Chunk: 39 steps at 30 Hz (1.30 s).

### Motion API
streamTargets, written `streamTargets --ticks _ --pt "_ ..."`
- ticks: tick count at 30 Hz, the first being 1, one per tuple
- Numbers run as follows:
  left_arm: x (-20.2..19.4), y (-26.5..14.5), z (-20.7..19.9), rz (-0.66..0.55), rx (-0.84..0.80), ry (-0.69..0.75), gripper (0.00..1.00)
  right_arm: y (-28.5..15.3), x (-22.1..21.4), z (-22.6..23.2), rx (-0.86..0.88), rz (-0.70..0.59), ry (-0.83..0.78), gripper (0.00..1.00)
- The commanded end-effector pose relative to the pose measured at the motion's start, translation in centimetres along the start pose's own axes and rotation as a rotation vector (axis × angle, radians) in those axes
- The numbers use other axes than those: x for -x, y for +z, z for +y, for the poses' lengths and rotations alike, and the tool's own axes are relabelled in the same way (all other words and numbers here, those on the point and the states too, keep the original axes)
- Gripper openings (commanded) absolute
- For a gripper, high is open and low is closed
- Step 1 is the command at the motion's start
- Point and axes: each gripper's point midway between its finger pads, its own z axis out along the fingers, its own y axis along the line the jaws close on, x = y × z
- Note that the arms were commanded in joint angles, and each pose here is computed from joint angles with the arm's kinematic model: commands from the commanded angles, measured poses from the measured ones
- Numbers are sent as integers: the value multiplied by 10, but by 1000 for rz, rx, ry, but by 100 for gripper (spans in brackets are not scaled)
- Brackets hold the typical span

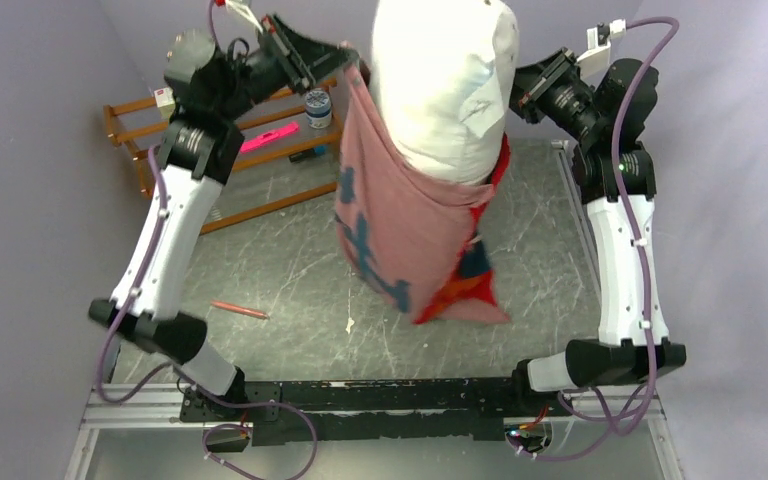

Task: Put the pillow into the pillowcase

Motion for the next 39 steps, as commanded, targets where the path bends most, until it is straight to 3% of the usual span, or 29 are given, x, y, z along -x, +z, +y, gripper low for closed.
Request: streamTargets --ticks 1,7,11,16,20,23,29,33,39 --pt "51 11 -34 -92 -180 41 5 -46 24 94 214 -149 -192 0" --pt "16 -18 -42 -68 -202 8 5 -28 89 116 270 -317 -84 0" --pt "16 -51 -79 -144 -209 58 5 -23 116 121 308 -355 -54 0" --pt "60 -34 -81 -190 -154 151 5 -34 87 125 341 -256 -82 0" --pt "89 -10 -68 -175 -230 78 5 -55 43 126 407 -124 -102 0" --pt "80 -5 -58 -123 -285 18 5 -59 35 132 463 -77 -99 0" --pt "44 -50 -57 -131 -169 101 5 -44 93 133 447 -247 7 0" --pt "49 -55 -26 -121 -12 148 5 -48 131 116 452 -320 123 0" --pt "82 -55 -31 -151 -135 70 5 -66 148 106 412 -362 73 0"
